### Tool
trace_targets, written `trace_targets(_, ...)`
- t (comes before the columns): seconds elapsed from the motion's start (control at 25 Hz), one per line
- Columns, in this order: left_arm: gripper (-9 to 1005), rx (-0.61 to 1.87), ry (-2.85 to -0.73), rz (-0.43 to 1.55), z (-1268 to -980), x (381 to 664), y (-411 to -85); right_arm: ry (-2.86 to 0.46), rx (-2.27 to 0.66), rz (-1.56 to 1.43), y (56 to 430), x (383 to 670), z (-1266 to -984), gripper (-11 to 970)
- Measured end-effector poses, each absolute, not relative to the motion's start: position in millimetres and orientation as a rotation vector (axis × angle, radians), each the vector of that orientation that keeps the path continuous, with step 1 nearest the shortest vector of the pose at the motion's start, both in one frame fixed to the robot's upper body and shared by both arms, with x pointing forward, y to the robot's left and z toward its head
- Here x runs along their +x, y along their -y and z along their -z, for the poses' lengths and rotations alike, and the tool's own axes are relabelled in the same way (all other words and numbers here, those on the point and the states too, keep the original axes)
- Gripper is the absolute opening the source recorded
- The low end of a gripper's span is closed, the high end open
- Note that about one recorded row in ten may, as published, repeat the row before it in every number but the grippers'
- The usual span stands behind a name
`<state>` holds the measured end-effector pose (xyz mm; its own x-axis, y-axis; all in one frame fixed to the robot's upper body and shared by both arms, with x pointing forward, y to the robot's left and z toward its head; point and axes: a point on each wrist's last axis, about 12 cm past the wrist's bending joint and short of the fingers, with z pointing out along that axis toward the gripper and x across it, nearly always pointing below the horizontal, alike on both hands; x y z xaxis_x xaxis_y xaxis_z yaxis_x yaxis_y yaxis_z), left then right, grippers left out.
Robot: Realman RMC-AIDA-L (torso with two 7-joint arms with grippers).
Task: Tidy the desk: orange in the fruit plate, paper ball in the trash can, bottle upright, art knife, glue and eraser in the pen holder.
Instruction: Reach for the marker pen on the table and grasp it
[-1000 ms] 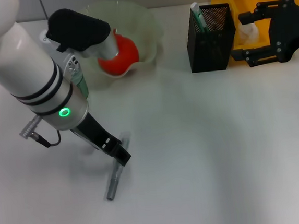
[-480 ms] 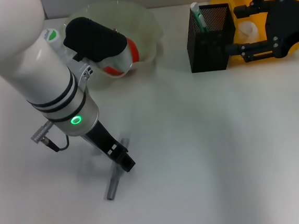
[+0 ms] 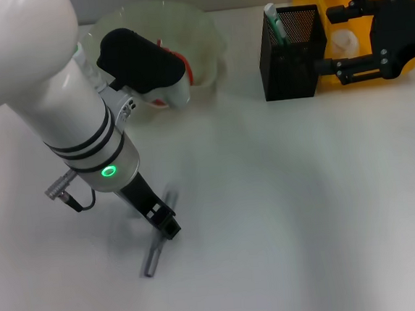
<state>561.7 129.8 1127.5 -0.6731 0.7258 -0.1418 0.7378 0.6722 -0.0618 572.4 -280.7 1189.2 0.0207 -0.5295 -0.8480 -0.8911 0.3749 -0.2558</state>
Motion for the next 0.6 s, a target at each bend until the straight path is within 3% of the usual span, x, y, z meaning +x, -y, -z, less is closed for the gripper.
trace_targets(0.44,471,1.312,-2.754,0.117,-1121.5,554.3,-123.3,-1.639,-1.272,-0.455,283.3,569.3,-1190.4,771)
trace_targets(0.6,446,1.336,-2.735,0.090,-1121.5,553.2,-121.6,-1.644,-1.268,-0.446,284.9,567.8,-1190.8,771)
